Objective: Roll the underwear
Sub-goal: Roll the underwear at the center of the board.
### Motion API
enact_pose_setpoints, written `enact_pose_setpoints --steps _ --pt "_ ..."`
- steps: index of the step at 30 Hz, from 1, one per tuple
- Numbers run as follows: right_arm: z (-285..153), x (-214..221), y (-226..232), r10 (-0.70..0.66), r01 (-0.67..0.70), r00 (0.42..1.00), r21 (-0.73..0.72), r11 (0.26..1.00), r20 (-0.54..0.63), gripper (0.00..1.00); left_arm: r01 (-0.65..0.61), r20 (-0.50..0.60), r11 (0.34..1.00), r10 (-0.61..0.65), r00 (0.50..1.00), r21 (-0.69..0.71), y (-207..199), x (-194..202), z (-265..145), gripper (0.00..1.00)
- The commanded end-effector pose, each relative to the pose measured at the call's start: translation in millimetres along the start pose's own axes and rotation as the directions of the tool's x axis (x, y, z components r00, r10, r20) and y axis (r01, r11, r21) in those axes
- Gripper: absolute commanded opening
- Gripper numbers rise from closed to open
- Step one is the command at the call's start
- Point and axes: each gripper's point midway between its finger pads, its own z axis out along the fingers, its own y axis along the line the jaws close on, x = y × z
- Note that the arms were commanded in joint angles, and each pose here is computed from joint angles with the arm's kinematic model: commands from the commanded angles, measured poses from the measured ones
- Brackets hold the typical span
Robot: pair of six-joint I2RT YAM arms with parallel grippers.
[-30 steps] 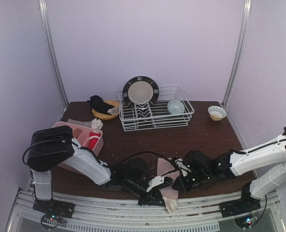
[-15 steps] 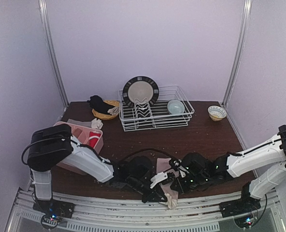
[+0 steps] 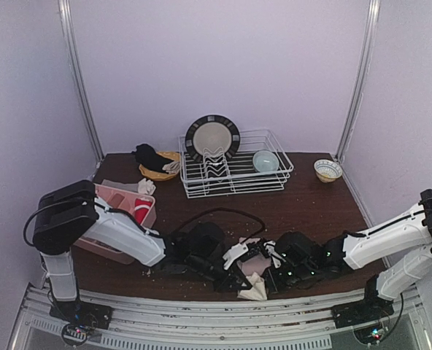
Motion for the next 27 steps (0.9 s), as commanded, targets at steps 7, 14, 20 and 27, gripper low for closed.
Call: enact_pose_setpoints --steps 7,14,20,27 --pt "3.1 17.0 -21.8 0.027 -0.024 0.999 0.080 0.996 -0.032 0.05 0.083 0.022 0.983 -0.081 0.996 -0.164 33.8 -14.9 -13.6 0.00" --pt "2.3 14.9 -20.3 0.029 -0.027 0.999 0.075 0.997 -0.022 0.05 0.112 0.030 0.965 -0.108 0.994 -0.236 50.4 -26.1 -15.2 0.00" --pt "-12.7 4.9 -15.4 0.019 -0.020 1.000 0.085 0.996 0.018 0.12 0.111 -0.024 0.970 -0.119 0.993 -0.217 52.7 -21.7 -1.9 0.00" --pt "-51.6 -12.7 -24.5 0.008 -0.030 0.994 0.196 0.980 0.112 0.26 0.105 -0.096 0.965 -0.132 0.987 -0.241 62.8 -11.1 9.5 0.00"
